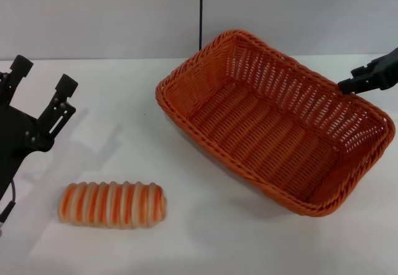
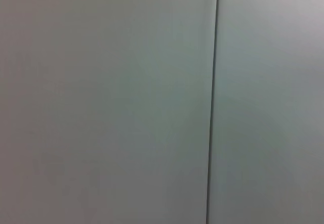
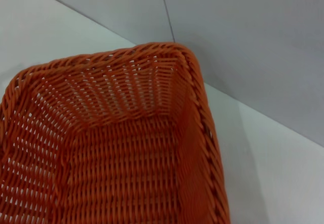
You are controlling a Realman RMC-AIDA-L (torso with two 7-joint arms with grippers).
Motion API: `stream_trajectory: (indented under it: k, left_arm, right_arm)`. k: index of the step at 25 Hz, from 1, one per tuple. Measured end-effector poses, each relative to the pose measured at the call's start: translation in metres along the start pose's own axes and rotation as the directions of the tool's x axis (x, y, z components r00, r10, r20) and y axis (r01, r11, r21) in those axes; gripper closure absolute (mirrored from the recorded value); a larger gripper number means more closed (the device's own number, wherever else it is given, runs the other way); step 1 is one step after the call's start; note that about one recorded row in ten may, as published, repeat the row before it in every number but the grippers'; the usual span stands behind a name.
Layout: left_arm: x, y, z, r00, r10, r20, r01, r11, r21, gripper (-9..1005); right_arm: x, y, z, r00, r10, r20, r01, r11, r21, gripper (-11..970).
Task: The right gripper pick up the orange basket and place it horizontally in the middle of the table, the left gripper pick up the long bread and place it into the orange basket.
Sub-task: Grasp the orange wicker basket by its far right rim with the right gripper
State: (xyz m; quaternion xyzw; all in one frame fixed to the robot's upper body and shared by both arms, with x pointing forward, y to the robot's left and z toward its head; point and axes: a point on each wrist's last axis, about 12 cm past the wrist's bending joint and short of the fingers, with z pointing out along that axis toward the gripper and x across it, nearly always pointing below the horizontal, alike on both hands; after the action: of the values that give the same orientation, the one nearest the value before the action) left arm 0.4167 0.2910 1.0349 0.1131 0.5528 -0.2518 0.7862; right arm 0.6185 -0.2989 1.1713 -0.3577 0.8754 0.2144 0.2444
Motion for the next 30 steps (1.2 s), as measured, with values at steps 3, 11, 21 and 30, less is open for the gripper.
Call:
stream_trajectory:
  k: [3,11,21,30]
  left_arm:
    - [-0.001,0.000,-0.001,1.000,0.001,0.008,-0.001,1.000,0.002,221]
    - [-0.003,-0.001,-0.003,1.000,0.001,0.020,-0.001,1.000,0.004,225]
    - [-0.004,-0.001,-0.003,1.000,-0.001,0.026,0.001,1.000,0.008,229]
    - [-0.003,-0.003,-0.003,1.000,-0.007,0.025,0.007,1.000,0.007,233]
  right_arm:
    - [0.000,0.001,0.003,1.000,-0.007,-0.015,0.007,1.000,-0.001,485]
    - [0.004,0.002,0.012,0.999,0.009,-0.032,-0.009,1.000,-0.014,523]
    - [0.011,0.004,0.029,0.999,0.009,-0.049,-0.011,0.999,-0.031,570]
    - [0.013,0.005,0.030,0.999,0.005,-0.037,-0.007,0.999,-0.039,729]
